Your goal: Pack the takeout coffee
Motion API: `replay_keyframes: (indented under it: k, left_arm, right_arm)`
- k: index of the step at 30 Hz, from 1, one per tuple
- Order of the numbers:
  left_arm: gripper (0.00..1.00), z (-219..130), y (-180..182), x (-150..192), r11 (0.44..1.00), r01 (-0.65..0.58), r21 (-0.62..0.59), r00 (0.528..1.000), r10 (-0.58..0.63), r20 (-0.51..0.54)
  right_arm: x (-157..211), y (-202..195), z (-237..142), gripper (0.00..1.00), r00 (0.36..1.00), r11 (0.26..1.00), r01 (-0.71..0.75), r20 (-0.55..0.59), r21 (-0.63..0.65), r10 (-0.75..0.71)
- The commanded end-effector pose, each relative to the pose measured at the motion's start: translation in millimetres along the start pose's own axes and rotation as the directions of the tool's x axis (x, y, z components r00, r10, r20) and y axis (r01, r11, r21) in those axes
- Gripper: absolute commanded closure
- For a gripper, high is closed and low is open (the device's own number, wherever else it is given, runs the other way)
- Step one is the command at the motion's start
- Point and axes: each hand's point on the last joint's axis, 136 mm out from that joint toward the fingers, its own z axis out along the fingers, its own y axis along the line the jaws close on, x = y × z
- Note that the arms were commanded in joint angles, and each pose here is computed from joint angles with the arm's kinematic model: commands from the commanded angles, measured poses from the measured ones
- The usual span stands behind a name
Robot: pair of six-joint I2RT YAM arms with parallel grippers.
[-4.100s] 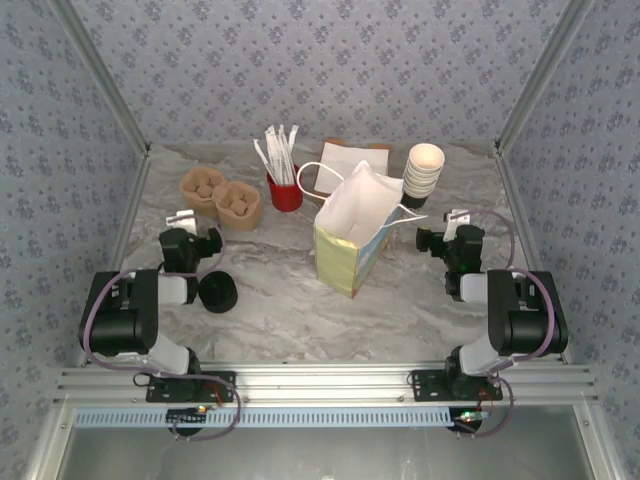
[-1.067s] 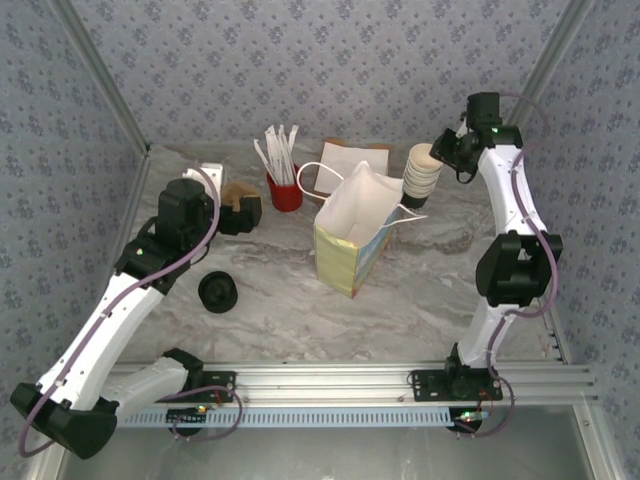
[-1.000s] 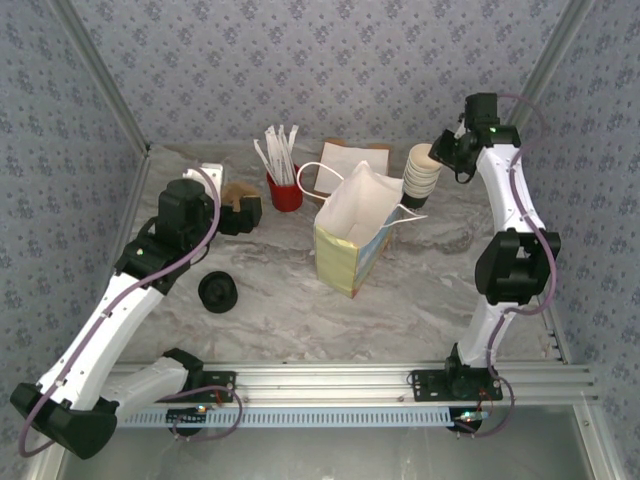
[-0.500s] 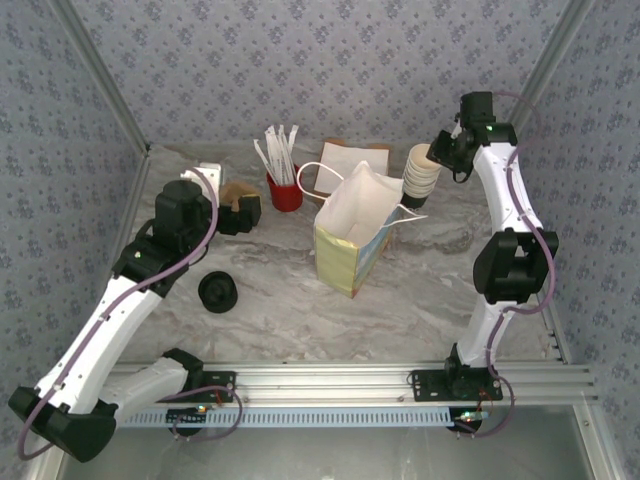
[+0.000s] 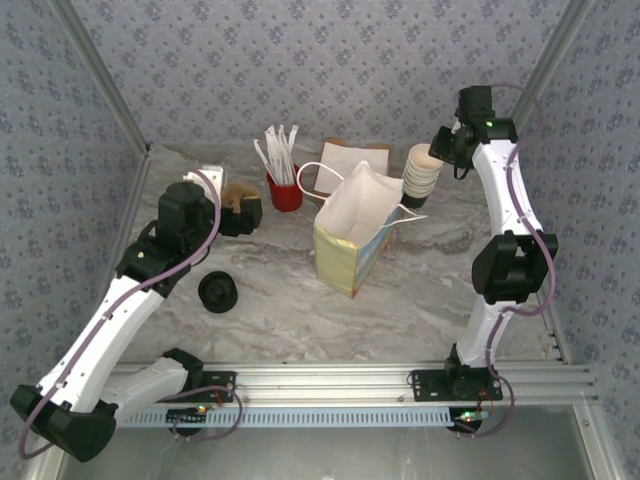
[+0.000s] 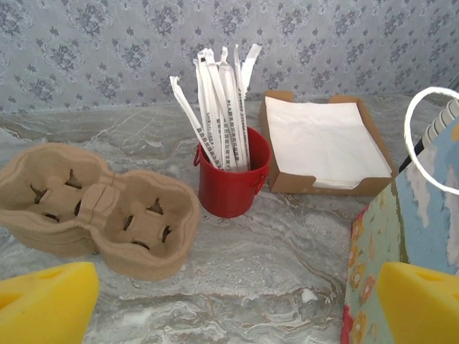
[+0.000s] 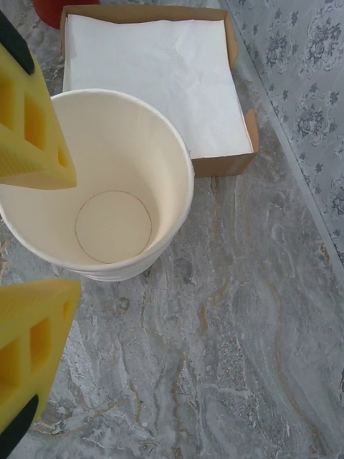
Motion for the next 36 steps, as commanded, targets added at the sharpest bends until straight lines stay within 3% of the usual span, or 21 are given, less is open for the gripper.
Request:
replay_keyframes:
  k: [1, 36]
  left_arm:
    - [0.01, -8, -3, -10, 1.0, 0.001, 0.017, 0.998, -0.002, 0.055]
    - [0.01, -14, 0, -8, 1.0, -0.001, 0.013, 0.997, 0.0, 0.072]
  right_arm:
    - [0, -4, 7, 0.61, 1.0, 1.0, 0.003, -0.019, 0.027, -0.002]
    - [9, -11, 28, 0.73, 0.998, 0.999, -0.004, -0.061, 0.044, 0.007]
